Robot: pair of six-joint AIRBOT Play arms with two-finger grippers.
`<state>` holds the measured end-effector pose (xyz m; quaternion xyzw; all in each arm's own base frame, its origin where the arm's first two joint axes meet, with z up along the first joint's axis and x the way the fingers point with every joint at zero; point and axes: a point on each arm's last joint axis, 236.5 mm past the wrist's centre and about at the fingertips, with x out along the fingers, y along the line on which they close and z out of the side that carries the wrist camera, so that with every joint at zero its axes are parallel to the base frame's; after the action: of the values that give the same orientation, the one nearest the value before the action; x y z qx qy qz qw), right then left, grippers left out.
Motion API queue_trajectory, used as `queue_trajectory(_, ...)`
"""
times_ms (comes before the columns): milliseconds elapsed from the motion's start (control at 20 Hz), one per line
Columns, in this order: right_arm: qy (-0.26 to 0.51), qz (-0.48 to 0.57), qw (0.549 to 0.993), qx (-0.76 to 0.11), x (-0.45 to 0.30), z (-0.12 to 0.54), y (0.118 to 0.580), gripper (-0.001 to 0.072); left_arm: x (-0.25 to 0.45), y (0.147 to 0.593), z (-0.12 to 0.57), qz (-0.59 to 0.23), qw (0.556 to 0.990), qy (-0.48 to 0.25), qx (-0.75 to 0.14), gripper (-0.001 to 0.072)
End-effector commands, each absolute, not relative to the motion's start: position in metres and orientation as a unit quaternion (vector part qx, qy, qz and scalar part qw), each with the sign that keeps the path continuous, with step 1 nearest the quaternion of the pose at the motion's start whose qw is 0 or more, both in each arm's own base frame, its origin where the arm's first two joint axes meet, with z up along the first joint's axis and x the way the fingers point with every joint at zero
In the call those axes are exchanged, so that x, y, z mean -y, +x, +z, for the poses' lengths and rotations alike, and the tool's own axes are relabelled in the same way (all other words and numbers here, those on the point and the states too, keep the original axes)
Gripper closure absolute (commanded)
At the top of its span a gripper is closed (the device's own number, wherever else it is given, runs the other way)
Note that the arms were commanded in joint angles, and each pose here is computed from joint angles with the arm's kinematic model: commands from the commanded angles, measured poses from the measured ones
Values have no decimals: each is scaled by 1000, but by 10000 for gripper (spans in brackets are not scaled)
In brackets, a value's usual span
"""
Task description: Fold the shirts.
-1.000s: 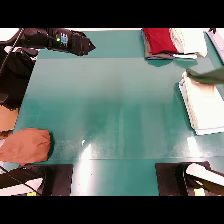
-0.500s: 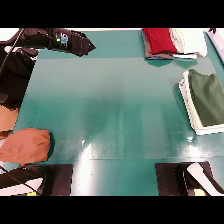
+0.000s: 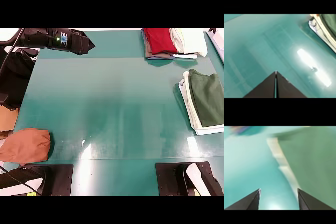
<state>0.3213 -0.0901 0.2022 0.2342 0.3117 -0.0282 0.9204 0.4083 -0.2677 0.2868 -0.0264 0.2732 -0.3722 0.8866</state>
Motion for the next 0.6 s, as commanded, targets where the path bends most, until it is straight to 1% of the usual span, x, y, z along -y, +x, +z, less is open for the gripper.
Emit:
queue_trajectory(0,193,122,923,-308,-18,222,338,184,268,410,291,-371,889,-30,-265,677)
queue_trajectory(100,173,183,919,-302,-65,227,343,210,268,413,294,-369,892,-33,-258,677)
queue_trajectory(250,154,252,907,-301,-123,227,344,213,268,416,298,-367,896,-36,-248,677)
queue_trajectory(300,149,273,899,-308,-140,224,342,323,268,417,299,-366,897,-37,-246,677)
queue_trajectory(350,144,291,891,-318,-154,218,340,554,268,418,301,-365,898,-39,-241,677)
queue_trajectory(400,140,304,884,-328,-165,213,338,690,268,419,303,-364,900,-40,-238,677)
queue_trajectory(550,135,326,868,-349,-186,199,335,691,268,420,304,-363,901,-41,-235,677)
